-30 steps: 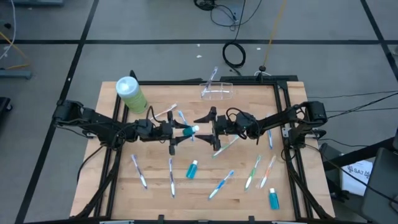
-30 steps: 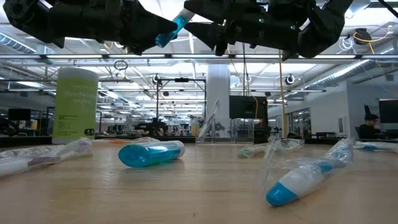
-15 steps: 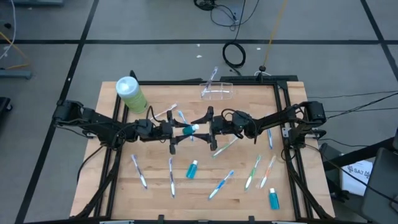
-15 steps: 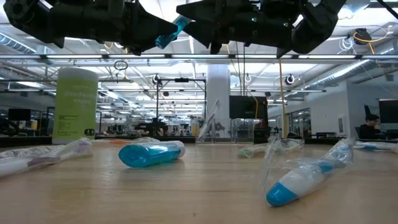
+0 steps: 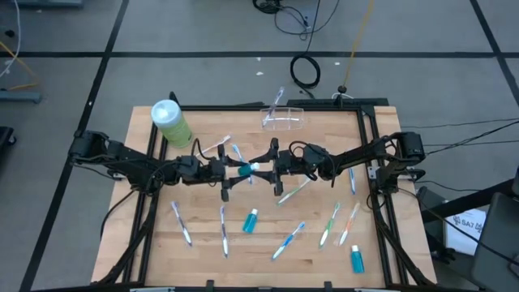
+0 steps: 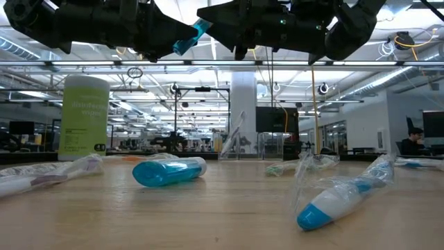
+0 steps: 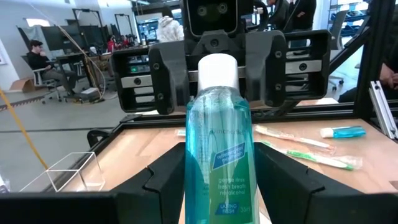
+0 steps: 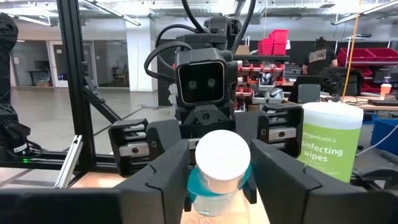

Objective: Pick & Place toothbrushing station
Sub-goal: Put the top left small mouthwash bottle into the middle section of the transparent organizer

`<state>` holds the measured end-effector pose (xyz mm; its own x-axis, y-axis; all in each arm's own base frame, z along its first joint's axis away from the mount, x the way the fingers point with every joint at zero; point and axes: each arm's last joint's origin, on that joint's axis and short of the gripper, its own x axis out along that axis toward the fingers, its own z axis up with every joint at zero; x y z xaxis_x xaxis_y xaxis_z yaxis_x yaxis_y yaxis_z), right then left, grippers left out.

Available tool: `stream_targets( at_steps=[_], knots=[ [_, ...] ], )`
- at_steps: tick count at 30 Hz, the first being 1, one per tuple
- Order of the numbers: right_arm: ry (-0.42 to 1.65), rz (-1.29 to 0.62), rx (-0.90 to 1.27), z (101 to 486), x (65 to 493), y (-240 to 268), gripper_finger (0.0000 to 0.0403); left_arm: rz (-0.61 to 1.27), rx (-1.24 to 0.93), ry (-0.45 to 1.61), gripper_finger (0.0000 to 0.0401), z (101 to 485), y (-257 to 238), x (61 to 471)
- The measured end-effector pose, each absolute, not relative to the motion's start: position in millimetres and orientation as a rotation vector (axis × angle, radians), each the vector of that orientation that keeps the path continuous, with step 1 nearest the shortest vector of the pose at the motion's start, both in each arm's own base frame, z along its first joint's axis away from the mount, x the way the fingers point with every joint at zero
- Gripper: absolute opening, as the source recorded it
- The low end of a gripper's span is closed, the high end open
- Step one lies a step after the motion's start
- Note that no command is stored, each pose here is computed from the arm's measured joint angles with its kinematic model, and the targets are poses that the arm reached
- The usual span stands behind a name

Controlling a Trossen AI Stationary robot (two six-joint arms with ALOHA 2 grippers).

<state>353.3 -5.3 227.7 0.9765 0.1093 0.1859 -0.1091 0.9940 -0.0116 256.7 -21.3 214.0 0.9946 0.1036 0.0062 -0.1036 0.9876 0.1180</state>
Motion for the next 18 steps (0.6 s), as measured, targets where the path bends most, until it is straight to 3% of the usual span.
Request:
stream_targets(
  at_steps=[13,18],
  knots=[
    [-0.189,0.109,-0.003,227.7,353.1,-5.6,0.01,0.105,0.116,0.003,0.0179,213.6,-21.3,256.6],
    [-0.188,0.109,-0.002,227.6,353.1,-5.6,0.0098,0.106,0.103,0.002,0.0179,213.5,-21.2,256.6]
  ],
)
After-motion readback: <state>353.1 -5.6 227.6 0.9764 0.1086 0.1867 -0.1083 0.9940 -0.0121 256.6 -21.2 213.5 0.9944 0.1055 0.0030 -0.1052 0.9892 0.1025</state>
